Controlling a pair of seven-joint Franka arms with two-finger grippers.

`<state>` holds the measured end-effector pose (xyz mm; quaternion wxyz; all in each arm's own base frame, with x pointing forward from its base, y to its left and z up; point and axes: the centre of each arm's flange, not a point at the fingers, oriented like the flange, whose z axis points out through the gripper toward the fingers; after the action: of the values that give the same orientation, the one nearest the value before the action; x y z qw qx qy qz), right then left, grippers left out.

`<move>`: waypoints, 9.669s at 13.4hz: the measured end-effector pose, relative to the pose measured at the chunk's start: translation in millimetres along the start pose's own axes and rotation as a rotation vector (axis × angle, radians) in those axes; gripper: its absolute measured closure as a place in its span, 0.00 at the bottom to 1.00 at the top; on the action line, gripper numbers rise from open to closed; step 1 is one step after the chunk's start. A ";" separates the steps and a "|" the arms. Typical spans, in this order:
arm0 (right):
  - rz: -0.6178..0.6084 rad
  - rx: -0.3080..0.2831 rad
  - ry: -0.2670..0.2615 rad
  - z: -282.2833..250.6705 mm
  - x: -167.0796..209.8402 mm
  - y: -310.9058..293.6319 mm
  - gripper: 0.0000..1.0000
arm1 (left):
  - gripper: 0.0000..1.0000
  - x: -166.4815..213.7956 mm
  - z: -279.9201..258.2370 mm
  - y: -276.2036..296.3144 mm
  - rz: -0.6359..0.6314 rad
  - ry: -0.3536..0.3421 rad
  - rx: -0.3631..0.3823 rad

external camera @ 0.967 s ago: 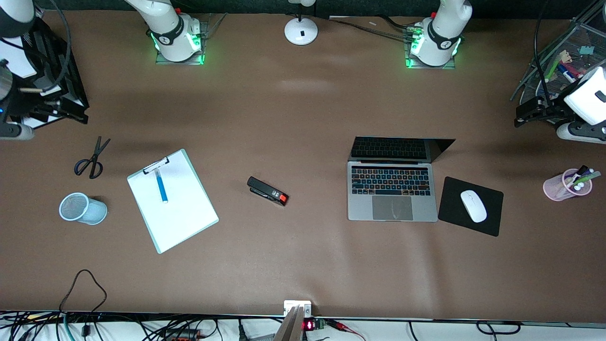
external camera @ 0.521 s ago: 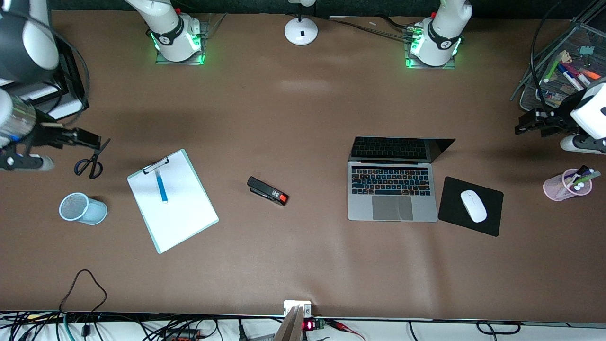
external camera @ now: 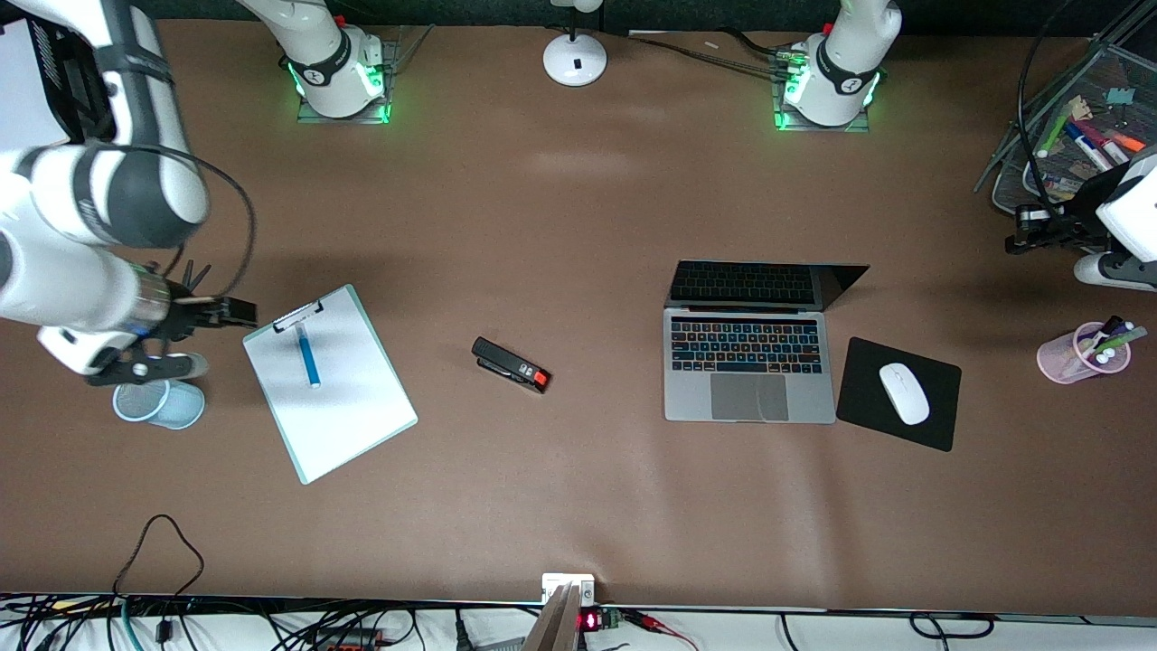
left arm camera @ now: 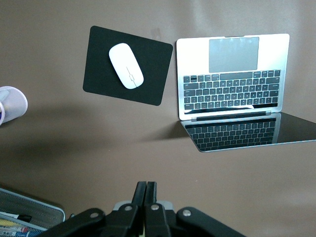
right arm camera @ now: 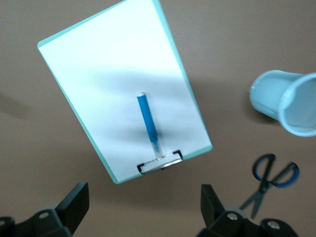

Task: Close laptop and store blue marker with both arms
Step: 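Reach the right gripper down to the blue marker on the clipboard, then grasp the blue marker with the right gripper while the left gripper reaches the laptop, then hook the left gripper behind the laptop lid and start pushing it down, then lift the marker with the right gripper while the left gripper lowers the lid, then press the lid shut with the left gripper while the right gripper lowers the marker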

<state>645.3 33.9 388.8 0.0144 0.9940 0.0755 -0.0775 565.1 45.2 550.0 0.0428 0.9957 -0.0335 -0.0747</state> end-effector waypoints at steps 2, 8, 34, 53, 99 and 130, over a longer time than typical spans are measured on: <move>-0.021 -0.004 -0.012 25.9 11.4 -12.6 0.00 | 0.95 0.7 0.9 1.0 0.002 -0.002 0.000; -0.178 -0.003 -0.035 106.8 35.5 -2.6 0.00 | 0.95 -1.8 4.3 15.8 0.026 -0.042 -0.004; -0.214 -0.014 0.003 196.8 55.6 -2.4 0.46 | 0.97 -47.5 161.4 233.7 -0.017 -0.167 0.023; -0.234 -0.017 0.011 195.1 57.8 -15.8 0.77 | 0.98 -3.9 228.5 201.2 -0.059 0.060 -0.018; -1.090 0.175 0.856 -96.2 22.4 157.8 0.82 | 0.98 55.3 310.8 188.4 -0.088 0.173 -0.111; -1.166 0.449 1.089 78.5 -38.5 320.6 0.82 | 0.99 86.1 357.8 189.6 -0.100 0.243 -0.161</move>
<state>644.6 -291.8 322.7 -0.2656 0.6730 0.5580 0.4065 584.3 -178.2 202.0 0.1226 0.9912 0.0279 0.0417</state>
